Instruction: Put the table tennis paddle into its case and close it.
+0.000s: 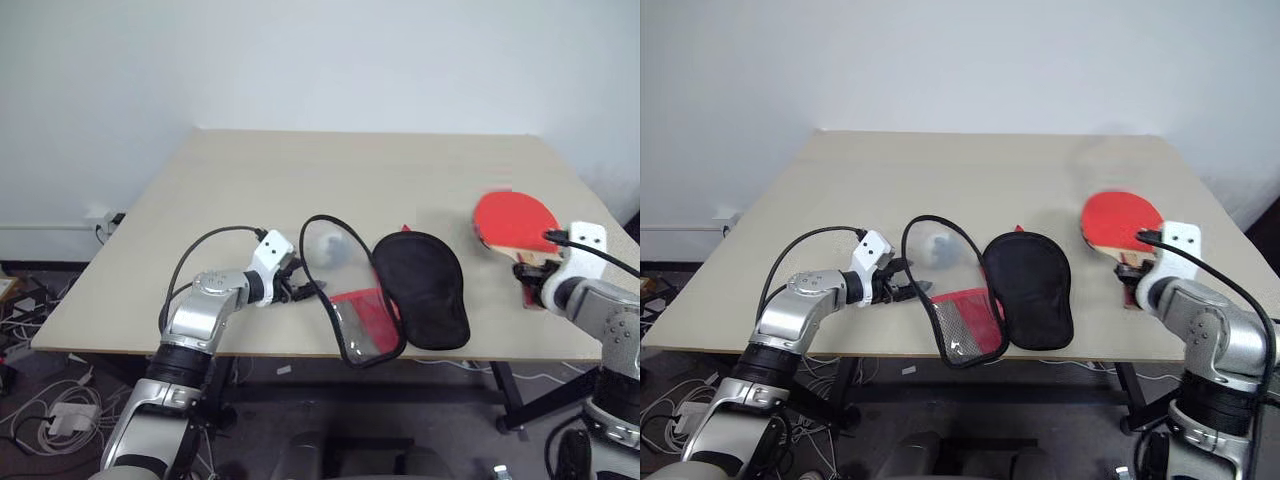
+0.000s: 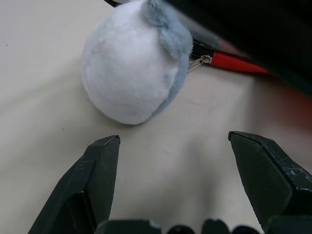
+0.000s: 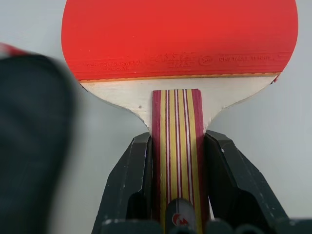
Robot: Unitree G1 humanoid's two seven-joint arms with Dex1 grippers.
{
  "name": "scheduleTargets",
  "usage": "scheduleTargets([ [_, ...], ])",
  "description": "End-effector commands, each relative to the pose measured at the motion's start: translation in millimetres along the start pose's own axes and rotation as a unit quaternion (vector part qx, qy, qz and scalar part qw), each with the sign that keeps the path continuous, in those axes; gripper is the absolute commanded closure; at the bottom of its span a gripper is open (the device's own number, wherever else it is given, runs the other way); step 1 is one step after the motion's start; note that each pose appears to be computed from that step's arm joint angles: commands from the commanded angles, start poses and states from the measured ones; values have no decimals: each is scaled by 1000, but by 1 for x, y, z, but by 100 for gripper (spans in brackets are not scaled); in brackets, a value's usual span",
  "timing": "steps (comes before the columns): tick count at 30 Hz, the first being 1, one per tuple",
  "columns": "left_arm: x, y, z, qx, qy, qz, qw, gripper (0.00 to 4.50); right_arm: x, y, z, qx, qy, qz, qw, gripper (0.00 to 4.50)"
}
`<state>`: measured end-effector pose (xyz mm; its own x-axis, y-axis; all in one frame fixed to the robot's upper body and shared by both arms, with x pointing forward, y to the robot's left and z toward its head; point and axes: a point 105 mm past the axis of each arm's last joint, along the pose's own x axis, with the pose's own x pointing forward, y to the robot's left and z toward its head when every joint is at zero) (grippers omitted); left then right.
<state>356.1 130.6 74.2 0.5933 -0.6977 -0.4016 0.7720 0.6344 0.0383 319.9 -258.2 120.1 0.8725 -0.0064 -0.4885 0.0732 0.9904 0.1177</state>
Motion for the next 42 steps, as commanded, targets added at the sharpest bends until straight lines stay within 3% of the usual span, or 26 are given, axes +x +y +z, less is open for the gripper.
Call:
scheduleTargets([
  [1,1,3,18,22,-24,2,999,72,-3,42,6,-8,-19,34,999,334],
  [5,2,3,20,23,-26,1,999,72,-1,80,-15,-7,-2,63,998,334],
  [9,3,4,21,25,-26,0,999,72,0,94,-35,4,22,71,997,334],
  [24,4,6,25,31,-26,-1,999,72,5,112,-68,12,66,88,994,334],
  [29,4,6,26,31,-27,1,999,72,4,124,-70,8,69,107,992,334],
  [39,1,8,27,30,-28,6,999,72,7,120,-72,-6,72,102,992,334],
  [42,1,8,27,30,-30,6,999,72,8,120,-73,-4,76,113,991,232],
])
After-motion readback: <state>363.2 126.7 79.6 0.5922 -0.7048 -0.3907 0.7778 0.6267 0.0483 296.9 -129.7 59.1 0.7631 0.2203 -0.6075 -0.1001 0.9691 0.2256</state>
